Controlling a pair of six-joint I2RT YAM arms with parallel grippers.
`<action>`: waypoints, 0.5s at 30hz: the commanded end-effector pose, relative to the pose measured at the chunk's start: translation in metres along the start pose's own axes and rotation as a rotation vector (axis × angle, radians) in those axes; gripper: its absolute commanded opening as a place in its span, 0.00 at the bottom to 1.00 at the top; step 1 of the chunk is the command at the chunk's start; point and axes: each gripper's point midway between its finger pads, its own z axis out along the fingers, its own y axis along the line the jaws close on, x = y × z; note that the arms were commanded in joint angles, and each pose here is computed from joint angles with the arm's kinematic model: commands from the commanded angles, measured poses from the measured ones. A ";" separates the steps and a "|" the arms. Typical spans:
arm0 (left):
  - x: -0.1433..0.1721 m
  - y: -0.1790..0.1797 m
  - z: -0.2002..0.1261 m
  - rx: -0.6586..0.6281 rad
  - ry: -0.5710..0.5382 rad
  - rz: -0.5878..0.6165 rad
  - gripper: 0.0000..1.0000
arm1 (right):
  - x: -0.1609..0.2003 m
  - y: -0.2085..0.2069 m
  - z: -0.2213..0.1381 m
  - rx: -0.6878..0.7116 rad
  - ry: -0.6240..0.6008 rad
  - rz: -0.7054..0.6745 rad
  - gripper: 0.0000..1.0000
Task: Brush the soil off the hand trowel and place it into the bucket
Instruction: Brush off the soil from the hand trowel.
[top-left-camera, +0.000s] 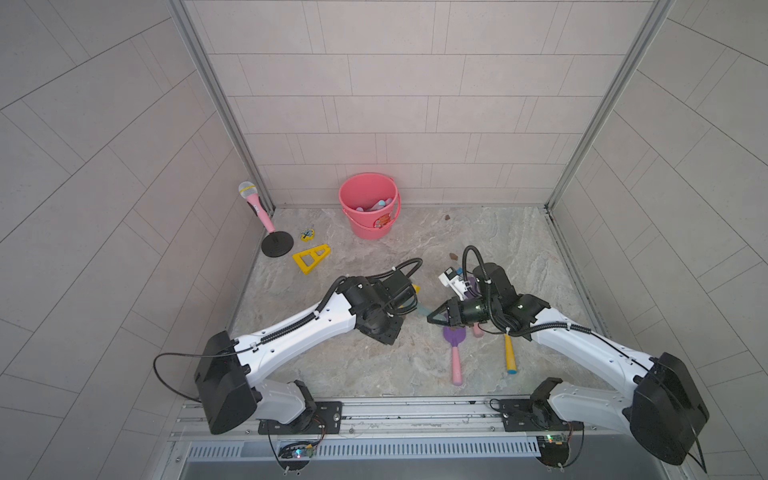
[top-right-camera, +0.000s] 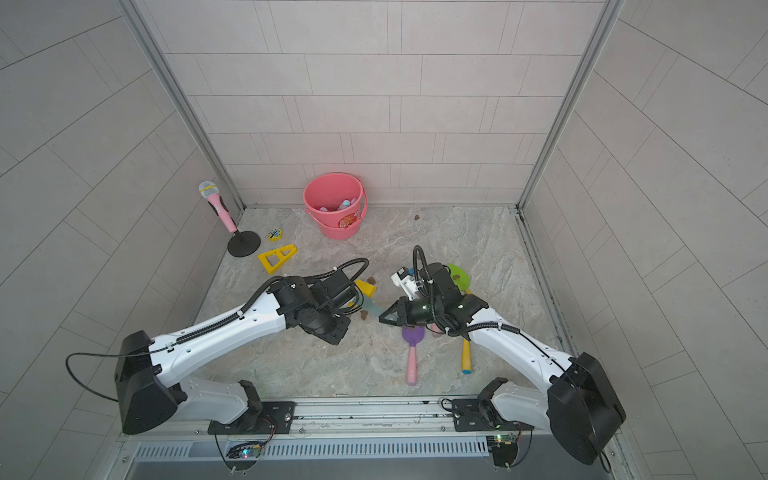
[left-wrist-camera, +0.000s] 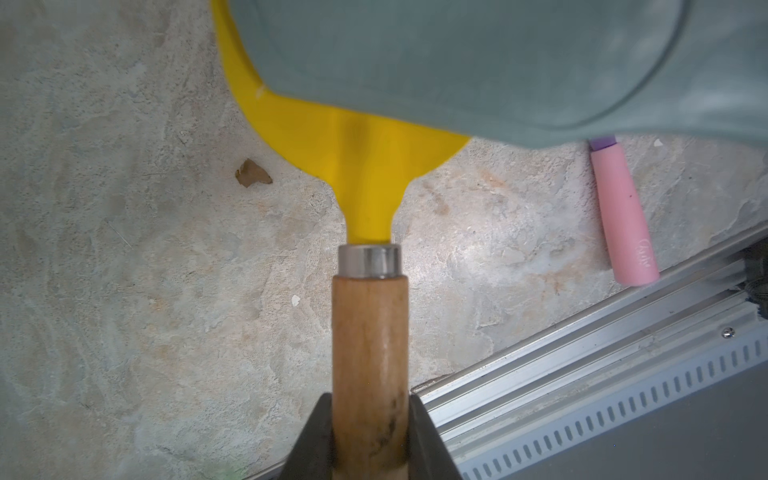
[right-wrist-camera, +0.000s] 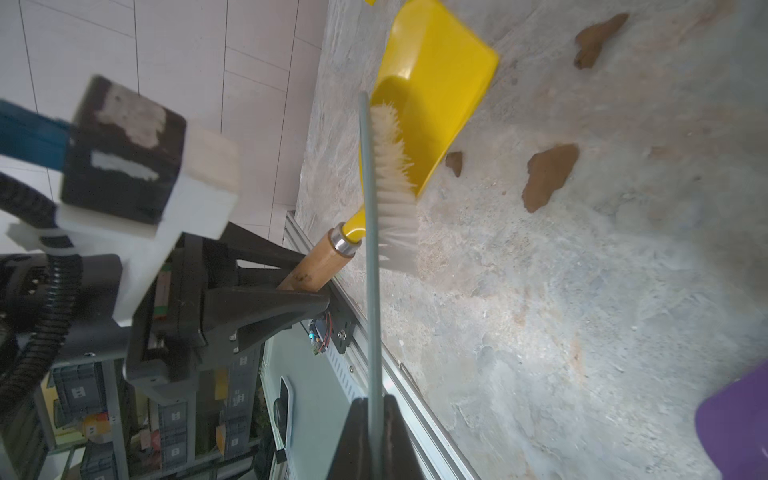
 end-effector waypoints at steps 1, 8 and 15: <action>-0.003 0.003 -0.008 -0.002 -0.043 -0.004 0.00 | -0.008 -0.025 -0.009 0.057 -0.053 0.104 0.00; -0.004 0.002 -0.010 0.009 -0.052 -0.005 0.00 | -0.034 -0.041 -0.059 0.056 -0.227 0.155 0.00; -0.007 -0.008 -0.023 0.065 -0.053 -0.033 0.00 | -0.035 -0.083 -0.120 0.443 -0.446 -0.108 0.00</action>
